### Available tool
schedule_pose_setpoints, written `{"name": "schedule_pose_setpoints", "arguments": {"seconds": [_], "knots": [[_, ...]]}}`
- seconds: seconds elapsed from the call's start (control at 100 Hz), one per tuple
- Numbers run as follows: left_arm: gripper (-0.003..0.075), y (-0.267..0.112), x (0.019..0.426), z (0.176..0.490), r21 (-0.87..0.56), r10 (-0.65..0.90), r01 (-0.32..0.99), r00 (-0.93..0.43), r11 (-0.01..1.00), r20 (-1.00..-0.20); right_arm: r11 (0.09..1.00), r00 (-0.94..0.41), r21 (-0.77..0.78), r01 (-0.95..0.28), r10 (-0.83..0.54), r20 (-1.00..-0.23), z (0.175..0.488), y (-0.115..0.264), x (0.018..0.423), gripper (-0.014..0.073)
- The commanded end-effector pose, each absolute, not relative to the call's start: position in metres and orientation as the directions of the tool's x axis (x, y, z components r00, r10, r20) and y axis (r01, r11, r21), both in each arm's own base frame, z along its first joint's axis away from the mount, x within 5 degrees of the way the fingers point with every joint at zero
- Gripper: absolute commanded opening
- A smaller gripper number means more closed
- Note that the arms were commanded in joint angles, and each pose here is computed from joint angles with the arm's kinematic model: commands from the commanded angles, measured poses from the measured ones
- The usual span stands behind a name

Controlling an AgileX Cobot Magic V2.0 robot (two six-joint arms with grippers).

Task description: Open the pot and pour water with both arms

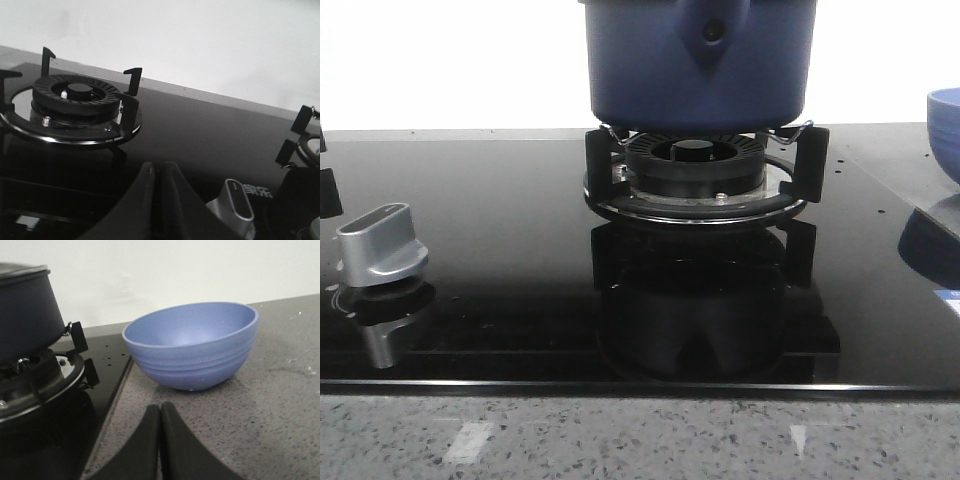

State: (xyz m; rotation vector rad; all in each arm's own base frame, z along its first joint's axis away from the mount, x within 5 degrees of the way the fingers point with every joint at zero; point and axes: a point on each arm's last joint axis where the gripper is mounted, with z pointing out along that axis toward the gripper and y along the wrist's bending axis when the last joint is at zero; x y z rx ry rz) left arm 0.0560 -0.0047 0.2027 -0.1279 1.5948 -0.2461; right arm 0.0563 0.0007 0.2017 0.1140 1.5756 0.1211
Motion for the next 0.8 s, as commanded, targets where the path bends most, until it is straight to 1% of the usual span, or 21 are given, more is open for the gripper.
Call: {"name": "schedule_pose_setpoints", "arguments": {"seconds": [0.0, 0.11, 0.17, 0.2, 0.21, 0.26, 0.33, 0.39, 0.44, 0.52, 0.56, 0.65, 0.73, 0.76, 0.79], "knots": [[-0.0020, -0.004, 0.055, 0.201, -0.330, -0.333, 0.088, 0.029, 0.940, -0.942, 0.976, 0.073, 0.218, -0.003, 0.218, -0.973, 0.201, -0.001, 0.056, -0.0046], [-0.0020, -0.004, 0.055, 0.202, -0.473, -0.477, 0.097, 0.023, 0.876, -0.879, 0.939, 0.081, 0.343, -0.014, 0.343, -0.936, 0.203, -0.001, 0.055, -0.0046], [-0.0020, -0.004, 0.055, 0.203, -0.573, -0.577, 0.103, 0.021, 0.813, -0.816, 0.892, 0.091, 0.451, -0.024, 0.451, -0.888, 0.204, -0.001, 0.055, -0.0046], [-0.0020, -0.004, 0.055, 0.204, -0.631, -0.636, 0.106, 0.022, 0.769, -0.771, 0.872, 0.091, 0.489, -0.028, 0.489, -0.867, 0.204, -0.001, 0.055, -0.0046], [-0.0020, -0.004, 0.055, 0.204, -0.631, -0.636, 0.106, 0.022, 0.769, -0.771, 0.858, 0.091, 0.513, -0.030, 0.513, -0.853, 0.204, -0.001, 0.055, -0.0046], [-0.0020, -0.004, 0.055, 0.204, -0.718, -0.723, 0.109, 0.010, 0.687, -0.690, 0.814, 0.090, 0.580, -0.036, 0.580, -0.810, 0.204, -0.002, 0.055, -0.0046], [-0.0020, -0.004, 0.055, 0.207, -0.789, -0.794, 0.115, 0.002, 0.604, -0.608, 0.790, 0.082, 0.611, -0.045, 0.612, -0.786, 0.206, -0.001, 0.055, -0.0046], [-0.0020, -0.004, 0.054, 0.211, -0.807, -0.814, 0.124, -0.001, 0.577, -0.581, 0.791, 0.054, 0.609, -0.061, 0.612, -0.789, 0.213, 0.002, 0.054, -0.0046], [-0.0020, -0.006, 0.053, 0.216, -0.803, -0.810, 0.138, -0.011, 0.580, -0.587, 0.801, 0.034, 0.593, -0.078, 0.597, -0.801, 0.220, 0.004, 0.052, -0.0046], [-0.0020, -0.009, 0.049, 0.230, -0.770, -0.778, 0.169, -0.026, 0.615, -0.627, 0.866, 0.005, 0.491, -0.100, 0.493, -0.870, 0.233, 0.008, 0.047, -0.0046], [-0.0020, -0.010, 0.047, 0.240, -0.736, -0.745, 0.185, -0.028, 0.651, -0.666, 0.894, -0.003, 0.435, -0.107, 0.438, -0.899, 0.245, 0.010, 0.045, -0.0046], [-0.0020, -0.013, 0.042, 0.263, -0.635, -0.642, 0.200, -0.038, 0.746, -0.766, 0.928, -0.047, 0.356, -0.107, 0.353, -0.934, 0.264, 0.011, 0.042, -0.0046], [-0.0020, -0.015, 0.041, 0.284, -0.531, -0.531, 0.200, -0.058, 0.824, -0.845, 0.956, -0.135, 0.278, -0.093, 0.265, -0.955, 0.282, 0.012, 0.043, -0.0046], [-0.0020, -0.017, 0.043, 0.292, -0.494, -0.488, 0.202, -0.081, 0.846, -0.869, 0.962, -0.187, 0.260, -0.089, 0.240, -0.953, 0.287, 0.013, 0.044, -0.0046], [-0.0020, -0.018, 0.042, 0.303, -0.437, -0.432, 0.218, -0.075, 0.872, -0.899, 0.966, -0.230, 0.246, -0.086, 0.220, -0.948, 0.296, 0.013, 0.047, -0.0046]]}}
